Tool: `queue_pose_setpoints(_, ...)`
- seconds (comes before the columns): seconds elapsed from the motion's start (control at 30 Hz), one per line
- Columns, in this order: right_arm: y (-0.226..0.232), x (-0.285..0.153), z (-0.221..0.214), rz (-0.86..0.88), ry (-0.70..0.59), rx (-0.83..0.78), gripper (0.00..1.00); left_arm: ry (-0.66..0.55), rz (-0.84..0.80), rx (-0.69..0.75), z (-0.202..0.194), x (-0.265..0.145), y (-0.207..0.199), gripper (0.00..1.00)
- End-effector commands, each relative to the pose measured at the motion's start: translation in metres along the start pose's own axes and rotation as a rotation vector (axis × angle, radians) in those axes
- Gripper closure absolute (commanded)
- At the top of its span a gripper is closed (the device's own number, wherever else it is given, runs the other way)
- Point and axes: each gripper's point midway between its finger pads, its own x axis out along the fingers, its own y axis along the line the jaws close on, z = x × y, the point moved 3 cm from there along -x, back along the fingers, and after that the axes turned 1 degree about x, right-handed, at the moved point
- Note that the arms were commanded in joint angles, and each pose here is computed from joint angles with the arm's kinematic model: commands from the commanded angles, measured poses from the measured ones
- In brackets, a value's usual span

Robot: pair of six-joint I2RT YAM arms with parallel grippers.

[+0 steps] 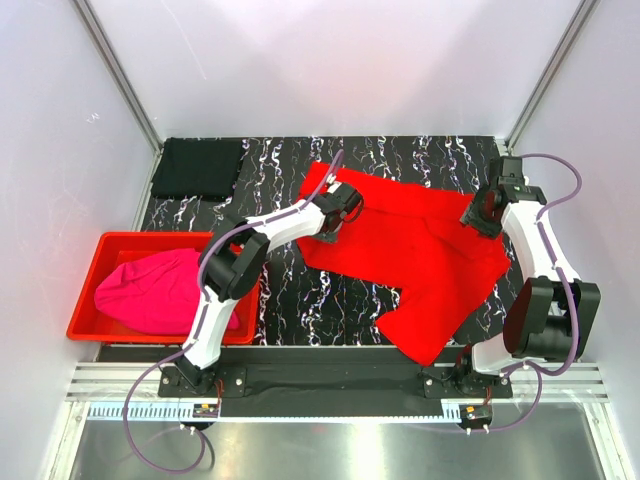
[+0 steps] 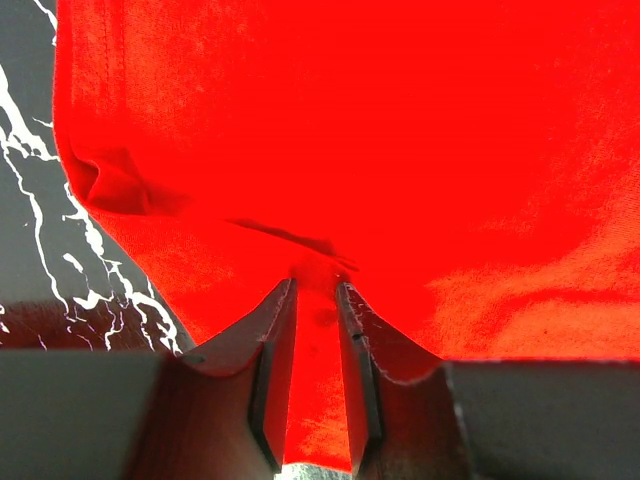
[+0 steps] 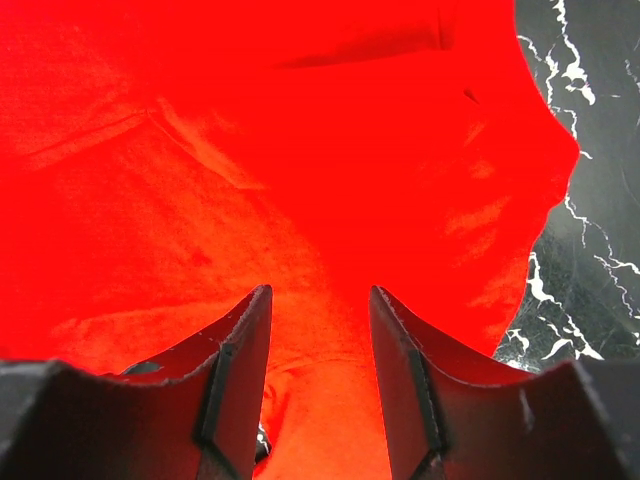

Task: Fold and stack the t-shirts
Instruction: Fold the tshirt

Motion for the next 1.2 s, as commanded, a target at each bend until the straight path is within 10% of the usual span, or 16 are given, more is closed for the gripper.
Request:
queue_pose_setpoints(0.0,0.007,-0.005,0.002,0.043,-0.027,-0.021,0.49,-0.080,-0.029,-0.050,0.020,-0.022,-0.001,0.72)
queue_pose_setpoints(0.67,0.009,0.002,-0.005,0.066,0.000,-0.044,0.50,-0.086,-0.066,-0.057,0.025,-0.010,-0.013,0.65)
queue_pose_setpoints(1.17,0.012,0.004,-0.006,0.075,0.013,-0.050,0.50,-0.162,0.027,-0.094,0.041,-0.033,0.023,1.00)
